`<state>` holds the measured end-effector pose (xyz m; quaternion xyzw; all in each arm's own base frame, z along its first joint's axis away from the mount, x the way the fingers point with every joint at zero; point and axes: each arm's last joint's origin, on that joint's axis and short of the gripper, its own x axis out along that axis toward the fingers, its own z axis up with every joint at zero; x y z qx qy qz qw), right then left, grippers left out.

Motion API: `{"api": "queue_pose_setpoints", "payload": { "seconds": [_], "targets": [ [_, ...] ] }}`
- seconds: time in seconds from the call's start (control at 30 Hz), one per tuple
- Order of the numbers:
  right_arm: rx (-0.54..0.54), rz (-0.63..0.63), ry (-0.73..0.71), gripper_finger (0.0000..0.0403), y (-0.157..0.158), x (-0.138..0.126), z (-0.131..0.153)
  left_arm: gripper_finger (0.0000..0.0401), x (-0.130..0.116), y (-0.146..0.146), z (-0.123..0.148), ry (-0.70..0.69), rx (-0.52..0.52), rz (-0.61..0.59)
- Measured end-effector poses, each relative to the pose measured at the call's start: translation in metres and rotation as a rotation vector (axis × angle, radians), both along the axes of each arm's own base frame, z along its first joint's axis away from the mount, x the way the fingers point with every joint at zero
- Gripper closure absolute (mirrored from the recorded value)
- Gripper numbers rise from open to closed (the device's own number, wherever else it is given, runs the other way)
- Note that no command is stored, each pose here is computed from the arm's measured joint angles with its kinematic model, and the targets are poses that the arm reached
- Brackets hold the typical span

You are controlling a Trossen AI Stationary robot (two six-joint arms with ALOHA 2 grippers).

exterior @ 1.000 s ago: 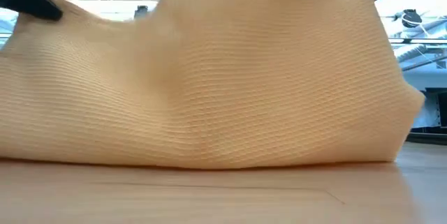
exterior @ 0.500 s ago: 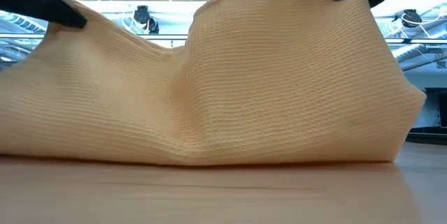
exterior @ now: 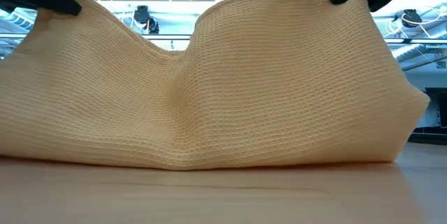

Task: Roll towel
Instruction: Fold the yellow towel in

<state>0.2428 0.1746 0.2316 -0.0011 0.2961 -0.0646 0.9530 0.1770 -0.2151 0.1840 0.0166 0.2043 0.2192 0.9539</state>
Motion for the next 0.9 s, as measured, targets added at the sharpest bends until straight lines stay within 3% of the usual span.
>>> {"api": "queue_pose_setpoints", "payload": {
  "seconds": [0.2,0.37,0.63,0.77,0.9],
  "targets": [
    [-0.156,0.021,0.012,0.0403,0.001,0.003,-0.008,0.0393,0.0,0.001,-0.002,0.024,0.016,-0.005],
    [-0.163,-0.019,0.03,0.0403,0.001,0.005,-0.017,0.0393,0.0,0.001,-0.003,0.058,-0.022,-0.008],
    [0.049,-0.193,-0.02,0.0403,-0.003,-0.014,-0.055,0.0393,0.006,0.009,-0.008,0.086,-0.326,0.147],
    [0.157,-0.238,-0.066,0.0403,-0.003,-0.023,-0.069,0.0393,0.01,0.012,-0.008,0.071,-0.349,0.177],
    [0.184,-0.269,-0.086,0.0403,-0.005,-0.024,-0.07,0.0393,0.016,0.019,-0.008,0.071,-0.341,0.212]
  ]
}}
